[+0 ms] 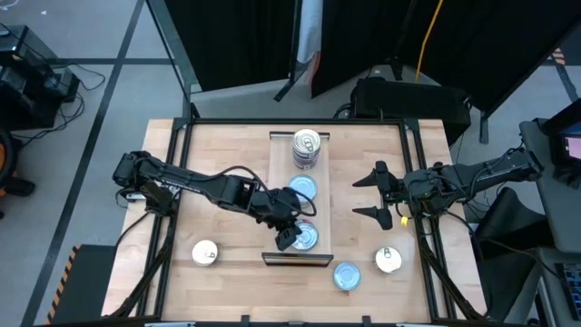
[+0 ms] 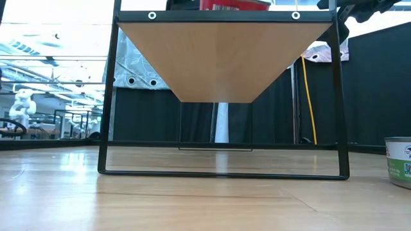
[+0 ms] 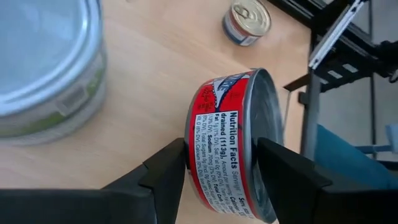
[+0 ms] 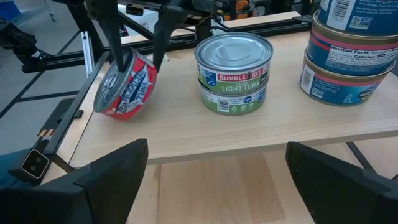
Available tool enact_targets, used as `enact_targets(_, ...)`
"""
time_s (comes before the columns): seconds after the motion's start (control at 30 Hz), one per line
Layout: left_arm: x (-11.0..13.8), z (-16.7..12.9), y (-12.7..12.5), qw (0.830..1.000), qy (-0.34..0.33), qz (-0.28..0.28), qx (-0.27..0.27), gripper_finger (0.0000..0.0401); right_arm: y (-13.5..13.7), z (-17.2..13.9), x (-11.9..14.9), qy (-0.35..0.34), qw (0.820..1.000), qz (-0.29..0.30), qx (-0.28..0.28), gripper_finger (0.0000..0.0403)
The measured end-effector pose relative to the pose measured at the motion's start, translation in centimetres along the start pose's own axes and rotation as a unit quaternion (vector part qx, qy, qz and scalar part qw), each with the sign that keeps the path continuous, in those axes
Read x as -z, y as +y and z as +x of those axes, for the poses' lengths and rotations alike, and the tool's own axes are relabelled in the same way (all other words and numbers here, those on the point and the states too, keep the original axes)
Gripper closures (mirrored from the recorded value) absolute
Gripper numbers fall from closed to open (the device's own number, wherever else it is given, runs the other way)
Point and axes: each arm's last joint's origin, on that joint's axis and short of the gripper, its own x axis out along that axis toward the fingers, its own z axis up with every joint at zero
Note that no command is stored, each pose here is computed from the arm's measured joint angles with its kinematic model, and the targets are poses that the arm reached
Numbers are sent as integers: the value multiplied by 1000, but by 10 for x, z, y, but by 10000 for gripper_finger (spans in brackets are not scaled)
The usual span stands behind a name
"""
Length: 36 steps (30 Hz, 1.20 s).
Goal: Stack canned seafood by type on shelf
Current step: Put the red tuna can on the shelf, then stack the blue pink tuna can on top of the blue pink tuna can on the shelf
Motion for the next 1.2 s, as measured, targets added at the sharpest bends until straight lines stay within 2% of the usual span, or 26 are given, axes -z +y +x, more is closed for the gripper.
enact_targets(0.13, 1, 0, 2, 1000, 3, 7, -17, 188, 0, 0, 0, 0, 1000, 0, 0, 28)
enact_targets(0.43, 0, -1, 1, 1000, -2, 9, -14, 164, 0, 0, 0, 0, 1000, 0, 0, 28)
enact_targets(0.53, -6, -19, -4, 1000, -20, 16, -1, 164, 0, 0, 0, 0, 1000, 0, 0, 28)
enact_targets(0.67, -8, -63, -18, 997, -71, 39, 5, 164, 0, 0, 1, 4, 1000, 26, -4, 28)
enact_targets(0.8, 6, -101, -30, 987, -123, 90, -48, 164, 2, 1, 8, 44, 997, 68, -19, 28)
enact_targets(0.9, 20, -120, -43, 969, -173, 141, -102, 164, 4, 2, 16, 84, 991, 105, -9, 28)
enact_targets(1.07, 43, -114, -65, 950, -177, 213, -143, 164, 12, 3, 25, 123, 972, 199, -5, 29)
enact_targets(1.2, 68, -97, -71, 924, -193, 244, -221, 164, 26, 5, 32, 157, 959, 235, -20, 39)
